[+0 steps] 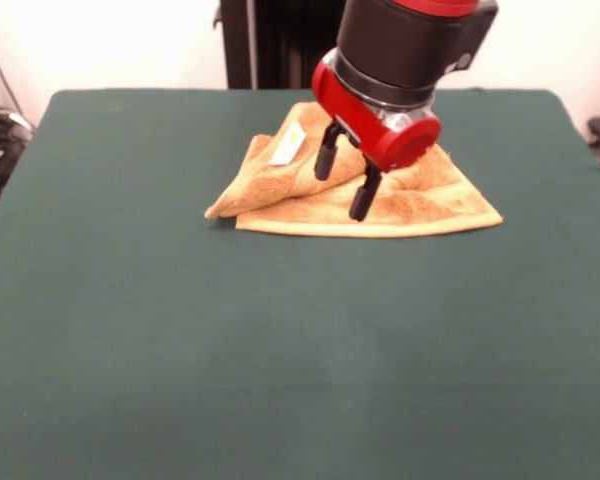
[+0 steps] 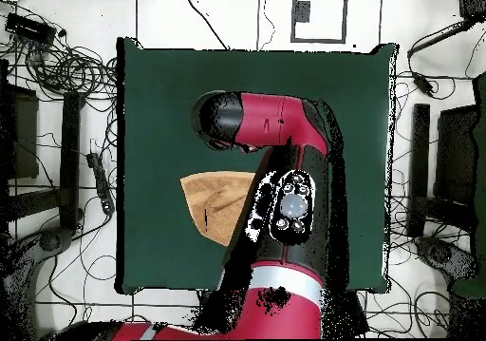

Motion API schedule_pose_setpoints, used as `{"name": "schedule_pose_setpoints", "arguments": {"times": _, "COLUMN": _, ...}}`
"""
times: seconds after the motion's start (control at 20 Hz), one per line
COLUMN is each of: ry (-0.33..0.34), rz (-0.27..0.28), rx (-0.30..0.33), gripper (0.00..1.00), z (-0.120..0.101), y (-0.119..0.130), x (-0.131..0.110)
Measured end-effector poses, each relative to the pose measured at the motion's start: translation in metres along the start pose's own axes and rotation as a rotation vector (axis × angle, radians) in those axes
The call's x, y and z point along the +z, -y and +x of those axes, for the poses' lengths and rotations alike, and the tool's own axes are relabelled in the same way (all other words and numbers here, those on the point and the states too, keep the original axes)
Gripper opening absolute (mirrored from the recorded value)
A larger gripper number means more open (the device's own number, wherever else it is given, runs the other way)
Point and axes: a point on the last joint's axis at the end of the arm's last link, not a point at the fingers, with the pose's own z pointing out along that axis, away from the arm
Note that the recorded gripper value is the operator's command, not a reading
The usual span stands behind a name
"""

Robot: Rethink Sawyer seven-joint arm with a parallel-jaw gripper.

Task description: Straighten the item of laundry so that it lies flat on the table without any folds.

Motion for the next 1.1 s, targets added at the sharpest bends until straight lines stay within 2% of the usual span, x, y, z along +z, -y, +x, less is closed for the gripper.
{"name": "schedule_pose_setpoints", "arguments": {"times": 0.15, "ry": -0.016, "rz": -0.011, "rx": 0.008, "gripper": 1.00, "z": 0.005, "y": -0.004, "x": -0.003}}
{"name": "schedule_pose_setpoints", "arguments": {"times": 0.35, "ry": -0.066, "rz": -0.043, "rx": 0.039, "gripper": 1.00, "z": 0.025, "y": -0.020, "x": -0.013}}
{"name": "schedule_pose_setpoints", "arguments": {"times": 0.5, "ry": -0.109, "rz": -0.072, "rx": 0.082, "gripper": 1.00, "z": 0.050, "y": -0.037, "x": -0.026}}
{"name": "schedule_pose_setpoints", "arguments": {"times": 0.75, "ry": -0.143, "rz": -0.094, "rx": 0.158, "gripper": 1.00, "z": 0.082, "y": -0.054, "x": -0.042}}
{"name": "schedule_pose_setpoints", "arguments": {"times": 0.85, "ry": -0.165, "rz": -0.102, "rx": 0.207, "gripper": 1.00, "z": 0.102, "y": -0.063, "x": -0.050}}
{"name": "schedule_pose_setpoints", "arguments": {"times": 1.1, "ry": -0.178, "rz": -0.102, "rx": 0.234, "gripper": 1.00, "z": 0.111, "y": -0.066, "x": -0.052}}
